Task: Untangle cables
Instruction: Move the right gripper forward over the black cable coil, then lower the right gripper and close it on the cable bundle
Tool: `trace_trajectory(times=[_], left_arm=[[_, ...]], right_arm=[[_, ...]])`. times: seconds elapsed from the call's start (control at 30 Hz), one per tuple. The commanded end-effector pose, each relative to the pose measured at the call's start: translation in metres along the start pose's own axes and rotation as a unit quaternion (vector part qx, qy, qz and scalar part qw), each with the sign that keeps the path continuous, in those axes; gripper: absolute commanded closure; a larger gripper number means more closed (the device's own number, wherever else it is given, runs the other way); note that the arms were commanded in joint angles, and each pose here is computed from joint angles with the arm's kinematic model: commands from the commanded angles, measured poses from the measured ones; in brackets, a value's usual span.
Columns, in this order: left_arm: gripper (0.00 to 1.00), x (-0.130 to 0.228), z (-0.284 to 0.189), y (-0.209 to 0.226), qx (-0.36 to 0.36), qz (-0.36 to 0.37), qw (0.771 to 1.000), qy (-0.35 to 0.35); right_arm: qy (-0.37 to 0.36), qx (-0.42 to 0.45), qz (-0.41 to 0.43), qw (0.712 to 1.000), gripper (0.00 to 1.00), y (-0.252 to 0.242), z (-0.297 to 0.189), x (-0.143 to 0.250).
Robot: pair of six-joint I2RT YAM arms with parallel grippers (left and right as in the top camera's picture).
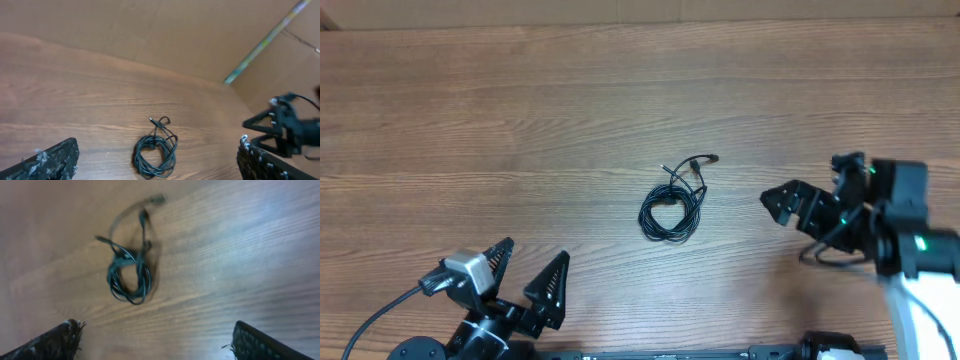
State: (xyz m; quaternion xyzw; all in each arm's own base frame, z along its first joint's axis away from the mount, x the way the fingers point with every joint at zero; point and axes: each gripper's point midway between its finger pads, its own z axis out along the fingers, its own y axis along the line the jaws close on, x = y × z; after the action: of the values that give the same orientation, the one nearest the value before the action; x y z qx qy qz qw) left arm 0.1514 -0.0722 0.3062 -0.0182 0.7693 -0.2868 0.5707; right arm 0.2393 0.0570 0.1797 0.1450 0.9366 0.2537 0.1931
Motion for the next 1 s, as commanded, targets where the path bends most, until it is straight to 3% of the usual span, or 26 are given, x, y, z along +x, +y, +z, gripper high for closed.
trace_trajectory(times=[0.0, 0.2, 0.3, 0.5, 0.77, 0.97], left_arm=[[0.0, 0.001, 0.001, -0.001, 0.005, 0.048, 0.999, 0.003], [0.0, -0.001, 0.001, 0.002, -0.006, 0.048, 0.999, -0.002], [0.0, 0.001, 0.001, 0.002, -0.004, 0.045, 0.999, 0.003], [0.0, 0.007, 0.001, -0.008, 0.027, 0.044, 0.999, 0.018], [0.01, 0.008, 0.001, -0.009, 0.03, 0.043, 0.998, 0.019], [0.01, 0.008, 0.001, -0.009, 0.03, 0.044, 0.998, 0.019]], right_arm=[[0.072, -0.008, -0.022, 0.997, 0.08, 0.008, 0.032, 0.011], [0.132, -0.017, -0.124, 0.983, 0.06, 0.048, 0.094, 0.033], [0.126, -0.006, -0.143, 0.982, 0.0, 0.066, 0.124, 0.038], [0.099, 0.014, -0.146, 0.984, 0.0, 0.079, 0.166, 0.037], [0.084, 0.003, -0.217, 0.973, 0.0, 0.082, 0.177, 0.029], [0.068, 0.027, -0.222, 0.972, 0.0, 0.075, 0.177, 0.022]])
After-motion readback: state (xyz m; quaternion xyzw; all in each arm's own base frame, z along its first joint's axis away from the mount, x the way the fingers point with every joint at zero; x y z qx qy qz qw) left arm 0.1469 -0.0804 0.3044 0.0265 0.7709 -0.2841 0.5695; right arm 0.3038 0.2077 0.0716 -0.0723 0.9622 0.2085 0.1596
